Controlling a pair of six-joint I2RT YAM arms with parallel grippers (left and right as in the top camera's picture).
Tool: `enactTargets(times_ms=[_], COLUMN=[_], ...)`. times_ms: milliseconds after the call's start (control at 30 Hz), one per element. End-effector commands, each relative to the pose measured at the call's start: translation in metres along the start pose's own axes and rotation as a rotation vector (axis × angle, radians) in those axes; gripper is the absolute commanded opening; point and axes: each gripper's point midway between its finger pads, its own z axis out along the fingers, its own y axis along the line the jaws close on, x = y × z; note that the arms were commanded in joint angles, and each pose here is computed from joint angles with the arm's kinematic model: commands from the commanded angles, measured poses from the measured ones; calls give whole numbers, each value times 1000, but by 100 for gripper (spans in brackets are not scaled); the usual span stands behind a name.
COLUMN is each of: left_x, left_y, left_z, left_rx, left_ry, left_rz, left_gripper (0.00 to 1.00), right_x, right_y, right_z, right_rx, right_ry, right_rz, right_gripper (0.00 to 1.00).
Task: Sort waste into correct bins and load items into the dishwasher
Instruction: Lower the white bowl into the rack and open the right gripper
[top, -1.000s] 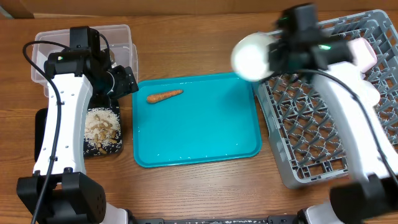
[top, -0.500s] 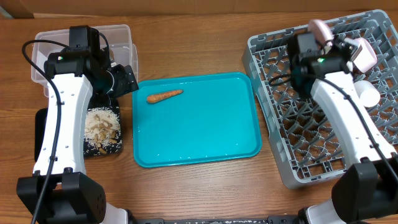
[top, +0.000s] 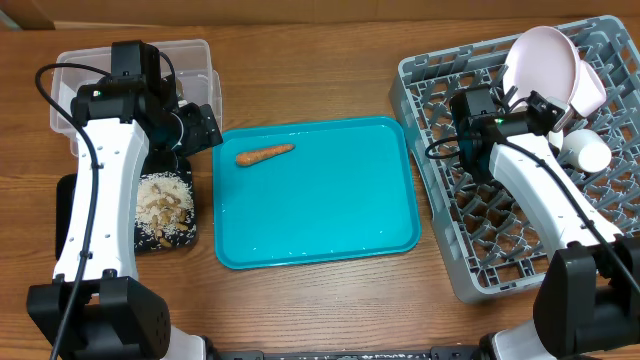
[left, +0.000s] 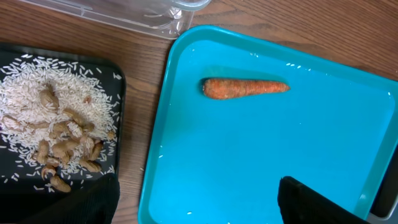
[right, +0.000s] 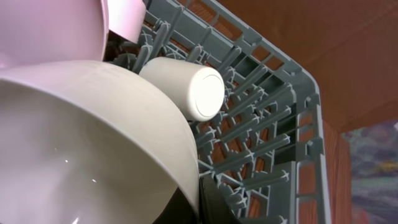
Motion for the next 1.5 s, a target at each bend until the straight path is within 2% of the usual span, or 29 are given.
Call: enactTargets(times_ms=[0,367,867,933,1100,1167,1267,1367,1467], left_x=[0,1,1,1,1,1,1,1,1], left_y=[1,2,2,2,2,2,2,2,2], left_z=[-1,-1,-1,-1,-1,-1,-1,-1,-1], left_rx=[-9,-10,-10,-11,-10,-10,-10,-11,-10], left_ry=[-3,-1,0,-1,0,0,-1,0,0], left_rz=[-1,-1,0,3,10,10,10,18,18], left_gripper=[83,84,86,86,86,86,86,86,86], right_x=[4,22,40,31,-15,-22,-17,8,27], right_y=[6,25,53,48,19,12,9,18,28], right_z=[-1,-6,-55,-54,-51,-48,-34,-15,-10], right_rx=[-29,-100,-209,-179,-2,36,37,-4,-28], right_ry=[23,96,35,-13,-253,-278,-216,-69,-4], right_rz=[34,30,-104,-96,-49,-38,-29,-44,-82], right_gripper=[4,4,4,4,4,4,4,4,4])
